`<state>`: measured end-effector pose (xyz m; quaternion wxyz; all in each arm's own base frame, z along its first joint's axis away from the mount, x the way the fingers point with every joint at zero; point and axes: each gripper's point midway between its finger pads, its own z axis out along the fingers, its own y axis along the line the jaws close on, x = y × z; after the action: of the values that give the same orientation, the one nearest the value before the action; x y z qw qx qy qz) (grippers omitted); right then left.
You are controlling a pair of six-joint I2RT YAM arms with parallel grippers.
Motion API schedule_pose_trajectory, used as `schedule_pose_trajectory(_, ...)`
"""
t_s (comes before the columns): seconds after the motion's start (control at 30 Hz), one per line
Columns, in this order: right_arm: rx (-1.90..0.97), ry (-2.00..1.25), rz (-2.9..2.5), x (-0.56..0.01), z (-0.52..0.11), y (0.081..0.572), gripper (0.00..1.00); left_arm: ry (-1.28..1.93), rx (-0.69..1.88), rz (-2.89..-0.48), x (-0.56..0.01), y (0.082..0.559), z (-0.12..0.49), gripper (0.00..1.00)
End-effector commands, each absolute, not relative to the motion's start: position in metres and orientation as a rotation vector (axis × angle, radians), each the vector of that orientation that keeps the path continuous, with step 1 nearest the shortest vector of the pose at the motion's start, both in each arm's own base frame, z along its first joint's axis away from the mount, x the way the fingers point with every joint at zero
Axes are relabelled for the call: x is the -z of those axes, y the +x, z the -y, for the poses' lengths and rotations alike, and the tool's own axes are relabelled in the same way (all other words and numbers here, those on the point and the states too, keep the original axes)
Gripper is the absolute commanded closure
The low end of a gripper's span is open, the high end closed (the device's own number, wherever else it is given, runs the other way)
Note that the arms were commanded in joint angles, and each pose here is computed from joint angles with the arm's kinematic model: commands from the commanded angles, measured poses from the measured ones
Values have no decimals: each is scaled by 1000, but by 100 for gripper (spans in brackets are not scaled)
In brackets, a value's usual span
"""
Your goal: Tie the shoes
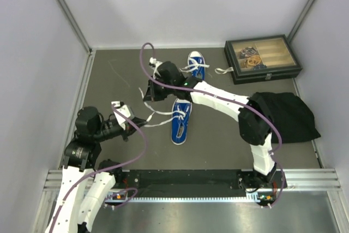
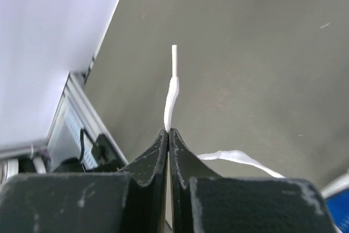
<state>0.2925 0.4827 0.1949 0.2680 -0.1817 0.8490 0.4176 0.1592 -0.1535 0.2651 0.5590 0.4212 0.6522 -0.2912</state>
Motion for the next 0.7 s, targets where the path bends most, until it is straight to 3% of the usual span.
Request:
schedule_pose_trajectory(0.0, -1283, -541, -2250, -207, -513, 277, 89, 1109, 767, -1529, -260, 136, 159, 100)
schedule_pose_trajectory(0.07, -1293, -540, -2279, -201, -513, 273, 78, 1116, 769, -1534, -257, 136, 159, 100)
schedule_pose_trajectory(0.1, -1290, -543, -2280, -202, -512, 273, 60, 1121, 774, -1528, -258, 135, 160, 100)
schedule_pose_trajectory(0.17, -1267, -550, -2268, -209, -505, 274, 35, 1126, 783, -1524, -258, 136, 161, 100)
schedule_pose_trajectory(0.2, -1251, -545, -2256, -215, -501, 275, 15, 1125, 790, -1529, -256, 137, 162, 100)
schedule_pose_trajectory(0.27, -1235, -516, -2226, -233, -487, 287, 1, 1127, 788, -1517, -257, 142, 163, 100)
schedule_pose_trajectory(0.47, -1194, -366, -2152, -279, -415, 321, 1, 958, 750, -1516, -280, 209, 169, 100)
schedule_pose_trajectory(0.67, -1059, -349, -2211, -268, -343, 309, 1, 760, 777, -1639, -294, 315, 185, 100)
